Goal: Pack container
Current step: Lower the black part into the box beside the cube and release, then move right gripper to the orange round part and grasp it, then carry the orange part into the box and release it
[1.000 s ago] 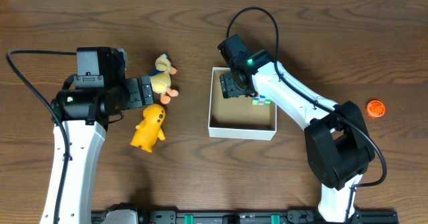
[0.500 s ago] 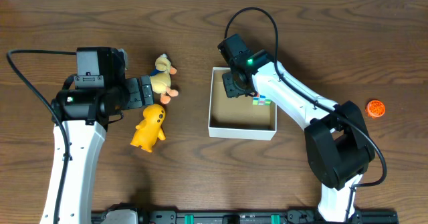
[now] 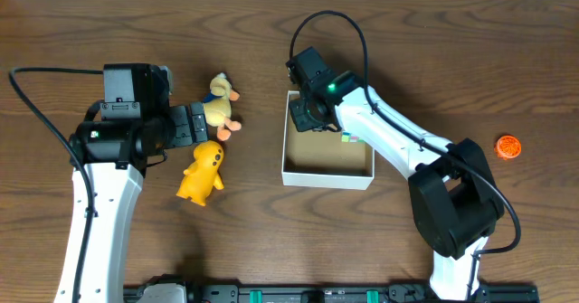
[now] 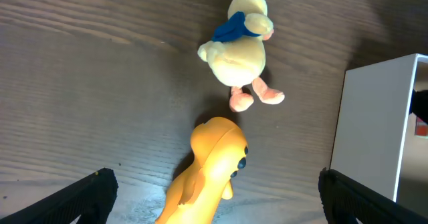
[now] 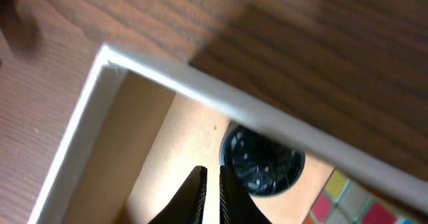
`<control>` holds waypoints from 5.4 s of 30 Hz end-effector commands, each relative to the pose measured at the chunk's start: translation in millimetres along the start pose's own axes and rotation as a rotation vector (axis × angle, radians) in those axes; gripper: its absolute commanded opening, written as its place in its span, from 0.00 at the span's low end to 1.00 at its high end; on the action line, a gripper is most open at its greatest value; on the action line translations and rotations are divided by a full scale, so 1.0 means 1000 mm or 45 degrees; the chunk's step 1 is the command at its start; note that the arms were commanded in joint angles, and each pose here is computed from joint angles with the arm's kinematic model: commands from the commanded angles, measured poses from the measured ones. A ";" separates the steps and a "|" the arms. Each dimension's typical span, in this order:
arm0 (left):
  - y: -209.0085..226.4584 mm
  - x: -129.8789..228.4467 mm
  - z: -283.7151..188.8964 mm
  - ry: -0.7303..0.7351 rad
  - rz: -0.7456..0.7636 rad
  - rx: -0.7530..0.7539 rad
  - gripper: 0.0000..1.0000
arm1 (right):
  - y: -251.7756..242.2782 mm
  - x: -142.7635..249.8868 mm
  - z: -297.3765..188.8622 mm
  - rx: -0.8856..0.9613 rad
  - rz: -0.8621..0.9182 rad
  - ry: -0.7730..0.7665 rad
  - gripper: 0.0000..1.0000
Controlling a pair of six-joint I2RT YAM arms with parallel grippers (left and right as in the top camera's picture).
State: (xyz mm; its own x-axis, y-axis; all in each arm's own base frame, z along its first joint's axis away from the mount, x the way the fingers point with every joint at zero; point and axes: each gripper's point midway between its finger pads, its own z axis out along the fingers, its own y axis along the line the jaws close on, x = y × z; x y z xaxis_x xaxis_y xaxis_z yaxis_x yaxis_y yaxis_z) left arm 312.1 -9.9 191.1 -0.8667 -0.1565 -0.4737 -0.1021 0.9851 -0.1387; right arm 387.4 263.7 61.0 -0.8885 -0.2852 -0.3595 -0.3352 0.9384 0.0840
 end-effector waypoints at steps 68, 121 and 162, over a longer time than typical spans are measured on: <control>-0.001 0.003 0.004 0.022 0.013 0.007 0.98 | -0.409 0.165 -0.155 0.558 1.381 0.239 0.99; -0.001 0.003 0.004 0.022 0.013 0.007 0.98 | -0.406 0.205 -0.037 0.392 1.323 0.300 0.58; -0.001 0.003 0.004 0.022 0.013 0.007 0.98 | -0.049 0.049 -0.137 -0.057 0.059 -0.052 0.01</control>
State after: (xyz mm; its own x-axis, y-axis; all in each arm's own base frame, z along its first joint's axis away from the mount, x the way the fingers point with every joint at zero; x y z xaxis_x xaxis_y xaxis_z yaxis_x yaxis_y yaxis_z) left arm 312.2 -9.8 191.1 -0.8668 -0.1531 -0.4746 -0.0993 0.9856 -0.1367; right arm 322.3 162.6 178.1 -0.8967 -0.1557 -0.4143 -0.2548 0.9470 0.1957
